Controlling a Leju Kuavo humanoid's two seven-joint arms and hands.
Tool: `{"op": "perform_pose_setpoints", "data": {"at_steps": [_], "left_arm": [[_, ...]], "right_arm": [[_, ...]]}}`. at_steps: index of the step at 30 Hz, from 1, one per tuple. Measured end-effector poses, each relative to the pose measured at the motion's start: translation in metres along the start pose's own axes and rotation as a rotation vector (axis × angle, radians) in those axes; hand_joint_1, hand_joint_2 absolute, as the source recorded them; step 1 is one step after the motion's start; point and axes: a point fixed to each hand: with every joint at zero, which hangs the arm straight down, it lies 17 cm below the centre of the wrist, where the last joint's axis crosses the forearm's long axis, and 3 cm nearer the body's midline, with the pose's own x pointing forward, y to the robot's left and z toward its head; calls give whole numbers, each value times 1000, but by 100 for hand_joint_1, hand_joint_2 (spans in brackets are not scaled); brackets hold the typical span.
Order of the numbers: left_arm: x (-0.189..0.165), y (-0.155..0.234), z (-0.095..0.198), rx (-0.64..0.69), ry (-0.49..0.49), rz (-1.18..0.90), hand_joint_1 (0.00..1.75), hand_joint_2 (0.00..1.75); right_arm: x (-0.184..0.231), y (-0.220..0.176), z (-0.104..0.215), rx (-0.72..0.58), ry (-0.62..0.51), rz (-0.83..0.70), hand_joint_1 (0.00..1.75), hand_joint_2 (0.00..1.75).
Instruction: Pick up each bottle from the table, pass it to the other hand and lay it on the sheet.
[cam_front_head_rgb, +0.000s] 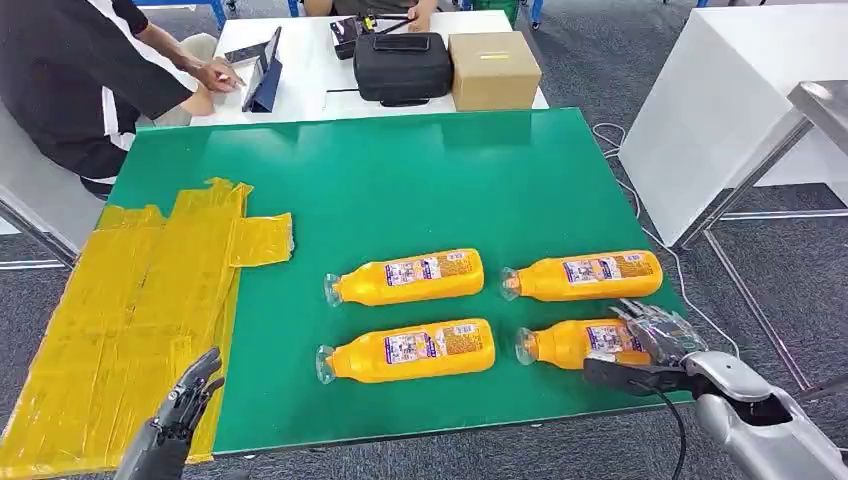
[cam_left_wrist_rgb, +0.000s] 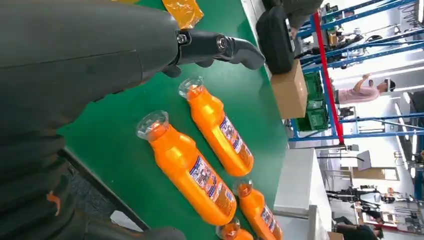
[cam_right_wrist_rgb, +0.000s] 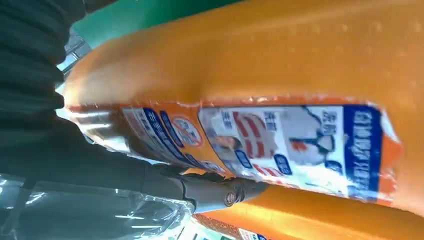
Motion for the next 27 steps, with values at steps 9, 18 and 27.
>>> {"op": "perform_pose_setpoints", "data": {"at_steps": [9, 18, 27], "left_arm": [[0, -4, -2, -17, 6, 5, 0, 175], [2, -5, -4, -26, -7, -8, 0, 175], [4, -3, -10, -29, -20, -16, 0, 175]], "right_arm": [[-11, 14, 1, 49, 39, -37, 0, 175], [-23, 28, 8, 96, 86, -54, 5, 175], [-31, 41, 10, 148, 108, -62, 155, 175]]}}
